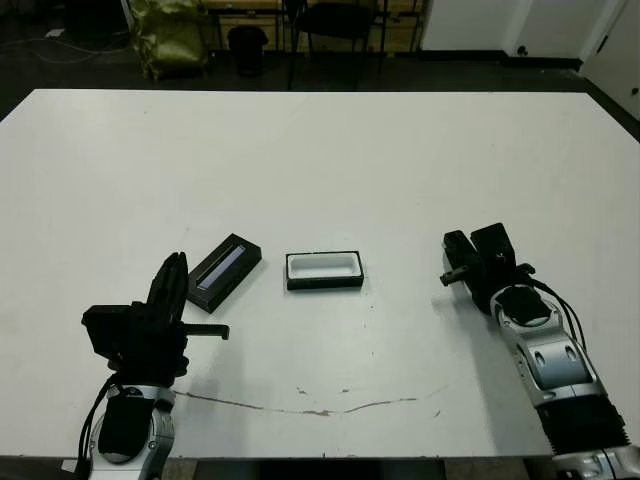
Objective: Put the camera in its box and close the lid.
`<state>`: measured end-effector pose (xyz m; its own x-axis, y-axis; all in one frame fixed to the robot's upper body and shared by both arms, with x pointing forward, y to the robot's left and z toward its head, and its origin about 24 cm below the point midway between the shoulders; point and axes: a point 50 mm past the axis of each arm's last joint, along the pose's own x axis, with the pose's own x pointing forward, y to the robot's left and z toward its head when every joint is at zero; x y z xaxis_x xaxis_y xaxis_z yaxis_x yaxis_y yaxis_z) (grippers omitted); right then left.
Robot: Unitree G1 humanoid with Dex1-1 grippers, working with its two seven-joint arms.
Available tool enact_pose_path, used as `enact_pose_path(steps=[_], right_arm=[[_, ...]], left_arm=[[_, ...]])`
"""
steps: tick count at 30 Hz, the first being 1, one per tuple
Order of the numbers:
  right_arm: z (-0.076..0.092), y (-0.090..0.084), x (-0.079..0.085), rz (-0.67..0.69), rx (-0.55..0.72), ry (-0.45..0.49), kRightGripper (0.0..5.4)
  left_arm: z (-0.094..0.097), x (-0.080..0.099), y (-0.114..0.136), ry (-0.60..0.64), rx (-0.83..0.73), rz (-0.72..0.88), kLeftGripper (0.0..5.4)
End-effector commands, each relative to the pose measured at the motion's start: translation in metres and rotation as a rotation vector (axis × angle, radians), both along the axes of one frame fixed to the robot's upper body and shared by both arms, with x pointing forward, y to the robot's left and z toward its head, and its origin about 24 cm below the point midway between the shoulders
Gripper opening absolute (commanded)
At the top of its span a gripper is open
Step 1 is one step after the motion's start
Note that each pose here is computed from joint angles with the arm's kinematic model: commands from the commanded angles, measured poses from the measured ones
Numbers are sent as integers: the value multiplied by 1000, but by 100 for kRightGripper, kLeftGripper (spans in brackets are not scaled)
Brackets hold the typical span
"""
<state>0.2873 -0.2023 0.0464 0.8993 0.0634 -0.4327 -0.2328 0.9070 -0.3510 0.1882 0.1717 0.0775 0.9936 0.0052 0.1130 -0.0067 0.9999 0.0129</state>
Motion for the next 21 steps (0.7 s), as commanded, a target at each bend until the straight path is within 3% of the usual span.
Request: enact_pose_path(steps=[1, 6, 11, 15, 21], right_arm=[[-41, -4, -46, 23, 79, 352, 83], [-1, -6, -31, 215, 313, 223, 82], [39, -3, -11, 355, 353, 94, 80], [69, 5, 4, 381, 396, 57, 80], [100, 22, 16, 490, 439, 19, 80]], left_arm=[[-12, -5, 3, 69, 3, 14, 0], [-13, -5, 3, 78, 5, 12, 0], [-14, -5, 2, 73, 11, 9, 0], [-15, -4, 2, 82, 0, 13, 0], [-14, -5, 1, 92, -2, 14, 0]])
